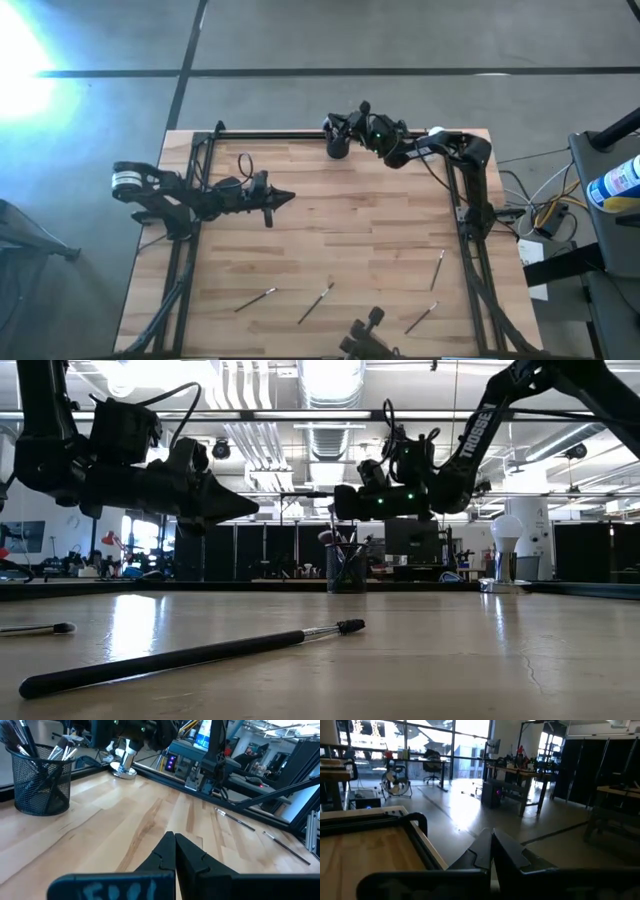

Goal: Put items in baskets/containers
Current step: Put the black eyeshadow brush into the black pen holder

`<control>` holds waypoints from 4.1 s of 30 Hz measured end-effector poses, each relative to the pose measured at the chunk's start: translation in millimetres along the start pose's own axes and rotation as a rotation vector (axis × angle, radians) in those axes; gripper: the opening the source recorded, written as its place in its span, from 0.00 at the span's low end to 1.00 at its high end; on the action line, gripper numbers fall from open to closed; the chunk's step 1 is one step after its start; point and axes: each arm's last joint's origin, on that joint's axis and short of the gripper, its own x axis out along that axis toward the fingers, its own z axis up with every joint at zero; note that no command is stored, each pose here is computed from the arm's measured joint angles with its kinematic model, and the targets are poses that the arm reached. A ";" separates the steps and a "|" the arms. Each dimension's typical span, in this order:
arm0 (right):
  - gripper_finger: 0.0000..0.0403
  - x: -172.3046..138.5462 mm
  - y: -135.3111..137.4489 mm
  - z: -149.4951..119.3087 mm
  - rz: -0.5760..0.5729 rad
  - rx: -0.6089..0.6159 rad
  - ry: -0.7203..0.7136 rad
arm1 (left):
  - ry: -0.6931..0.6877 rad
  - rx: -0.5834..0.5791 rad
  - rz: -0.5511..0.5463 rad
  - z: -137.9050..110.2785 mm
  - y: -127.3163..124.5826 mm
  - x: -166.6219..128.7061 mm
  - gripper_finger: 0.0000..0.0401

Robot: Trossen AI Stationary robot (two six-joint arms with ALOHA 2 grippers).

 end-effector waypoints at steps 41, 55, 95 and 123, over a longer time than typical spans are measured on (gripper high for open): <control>0.03 -153.1 88.5 65.6 0.206 0.077 0.310 | 0.056 -0.113 0.000 -3.3 -7.9 7.1 0.00; 0.03 -227.0 106.4 44.1 0.213 0.126 0.240 | 0.704 -0.032 0.095 -4.8 -98.4 53.5 0.00; 0.03 -249.5 100.4 35.0 0.246 0.134 0.145 | 1.297 -0.098 0.600 -61.8 -250.2 41.4 0.19; 0.03 -246.2 102.2 38.1 0.255 0.172 0.145 | 0.135 -0.214 0.105 10.3 -131.9 33.1 0.00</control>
